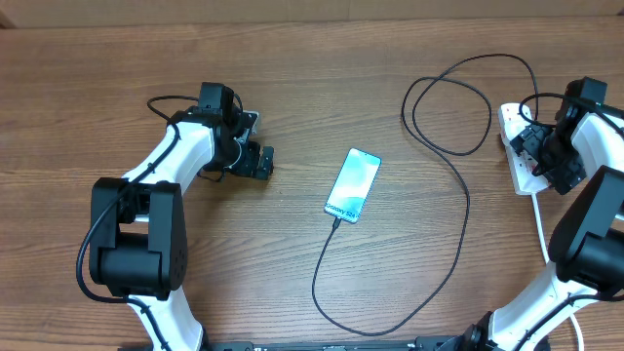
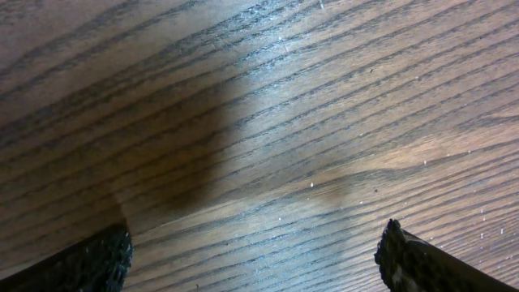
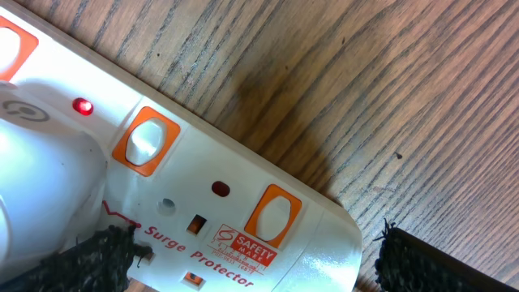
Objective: Plug charger to phone and switch on socket
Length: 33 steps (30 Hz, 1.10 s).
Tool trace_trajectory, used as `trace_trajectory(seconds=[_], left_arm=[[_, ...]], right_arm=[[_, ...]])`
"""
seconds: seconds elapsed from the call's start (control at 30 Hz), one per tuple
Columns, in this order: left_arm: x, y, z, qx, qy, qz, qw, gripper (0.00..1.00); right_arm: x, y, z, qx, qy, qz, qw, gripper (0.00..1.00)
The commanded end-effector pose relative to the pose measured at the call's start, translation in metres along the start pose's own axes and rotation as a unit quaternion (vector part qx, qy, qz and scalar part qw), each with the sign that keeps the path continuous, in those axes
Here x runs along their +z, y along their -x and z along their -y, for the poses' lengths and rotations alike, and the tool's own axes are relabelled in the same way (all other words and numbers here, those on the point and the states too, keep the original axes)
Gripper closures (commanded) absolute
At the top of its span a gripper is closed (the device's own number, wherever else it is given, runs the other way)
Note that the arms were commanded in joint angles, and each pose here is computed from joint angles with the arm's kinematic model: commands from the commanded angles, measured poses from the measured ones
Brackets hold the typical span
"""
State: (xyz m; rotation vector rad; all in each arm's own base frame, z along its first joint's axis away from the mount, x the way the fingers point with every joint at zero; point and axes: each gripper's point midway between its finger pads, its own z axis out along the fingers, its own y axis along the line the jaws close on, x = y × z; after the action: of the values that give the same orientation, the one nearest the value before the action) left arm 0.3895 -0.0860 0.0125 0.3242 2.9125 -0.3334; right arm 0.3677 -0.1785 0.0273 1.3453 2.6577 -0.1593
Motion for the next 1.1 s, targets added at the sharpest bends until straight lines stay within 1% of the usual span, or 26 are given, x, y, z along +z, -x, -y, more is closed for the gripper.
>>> trace_trajectory(seconds=[0.0, 0.67, 0.83, 1.07], left_arm=[[-0.002, 0.003, -0.003, 0.002, 0.006, 0.004, 1.000, 0.00], [-0.005, 0.004, -0.002, 0.004, 0.009, 0.008, 1.000, 0.00], [-0.042, 0.021, 0.017, 0.030, 0.009, 0.059, 0.998, 0.00], [-0.112, 0.040, 0.038, 0.056, 0.012, 0.151, 0.987, 0.00]], right_arm=[[0.026, -0.018, -0.029, -0.024, 0.022, -0.021, 0.999, 0.00], [0.026, -0.018, -0.029, -0.024, 0.022, -0.021, 0.999, 0.00], [0.026, -0.018, -0.029, -0.024, 0.022, -0.021, 0.999, 0.00], [0.026, -0.018, -0.029, -0.024, 0.022, -0.021, 0.999, 0.00]])
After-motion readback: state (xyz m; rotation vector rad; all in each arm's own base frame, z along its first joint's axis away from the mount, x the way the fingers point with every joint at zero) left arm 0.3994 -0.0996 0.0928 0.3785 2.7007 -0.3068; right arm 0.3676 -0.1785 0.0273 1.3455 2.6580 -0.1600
